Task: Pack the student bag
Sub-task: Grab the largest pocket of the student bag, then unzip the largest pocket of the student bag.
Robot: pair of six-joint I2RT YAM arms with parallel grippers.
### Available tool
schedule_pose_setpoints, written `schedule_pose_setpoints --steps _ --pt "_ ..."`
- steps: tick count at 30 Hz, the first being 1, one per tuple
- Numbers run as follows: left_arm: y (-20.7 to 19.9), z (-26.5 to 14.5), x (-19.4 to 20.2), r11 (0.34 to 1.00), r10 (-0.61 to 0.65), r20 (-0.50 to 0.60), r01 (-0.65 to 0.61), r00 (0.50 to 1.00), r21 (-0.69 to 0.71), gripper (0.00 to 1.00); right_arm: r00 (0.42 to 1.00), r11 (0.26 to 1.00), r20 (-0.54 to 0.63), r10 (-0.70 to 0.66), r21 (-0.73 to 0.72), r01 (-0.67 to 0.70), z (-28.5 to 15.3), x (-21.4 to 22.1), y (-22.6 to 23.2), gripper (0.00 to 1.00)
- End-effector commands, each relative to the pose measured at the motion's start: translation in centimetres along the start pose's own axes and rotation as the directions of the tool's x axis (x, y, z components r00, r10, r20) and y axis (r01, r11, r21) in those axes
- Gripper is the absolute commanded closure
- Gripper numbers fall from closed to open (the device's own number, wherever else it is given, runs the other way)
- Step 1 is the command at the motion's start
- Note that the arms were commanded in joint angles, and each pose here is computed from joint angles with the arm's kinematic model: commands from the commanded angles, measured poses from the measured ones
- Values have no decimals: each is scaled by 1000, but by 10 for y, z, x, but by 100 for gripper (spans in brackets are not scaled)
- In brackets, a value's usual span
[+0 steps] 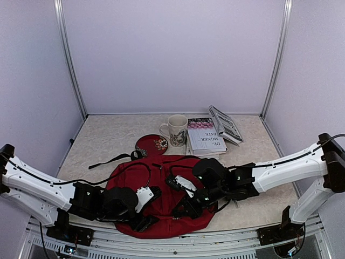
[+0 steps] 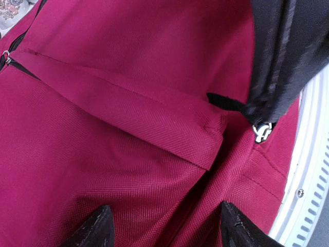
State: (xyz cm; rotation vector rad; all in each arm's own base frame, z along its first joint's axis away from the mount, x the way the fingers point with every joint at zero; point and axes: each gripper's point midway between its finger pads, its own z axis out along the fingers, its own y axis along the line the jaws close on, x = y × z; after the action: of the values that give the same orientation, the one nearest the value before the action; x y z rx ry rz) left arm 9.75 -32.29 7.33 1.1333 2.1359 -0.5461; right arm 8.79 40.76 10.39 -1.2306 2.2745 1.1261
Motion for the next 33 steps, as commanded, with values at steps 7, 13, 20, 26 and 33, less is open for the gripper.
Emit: schedule_pose_setpoints --steps 7,13,20,26,33 --pt "-7 8 -6 992 125 -65 -126 990 -20 27 994 997 102 43 -74 -36 -29 -4 9 100" --pt "-10 15 -1 990 140 -98 -142 985 -12 27 980 992 156 127 -35 -123 -41 4 -12 100" --pt "-10 27 12 973 227 -183 -231 957 -3 24 971 993 205 119 -36 -114 -51 -3 -14 100" --pt "-10 27 9 969 242 -193 -248 951 -9 85 960 984 229 159 43 -173 -67 -2 -37 100" --pt "-6 8 -9 976 210 -122 -216 970 -40 100 905 934 365 221 189 -304 -129 3 -92 100"
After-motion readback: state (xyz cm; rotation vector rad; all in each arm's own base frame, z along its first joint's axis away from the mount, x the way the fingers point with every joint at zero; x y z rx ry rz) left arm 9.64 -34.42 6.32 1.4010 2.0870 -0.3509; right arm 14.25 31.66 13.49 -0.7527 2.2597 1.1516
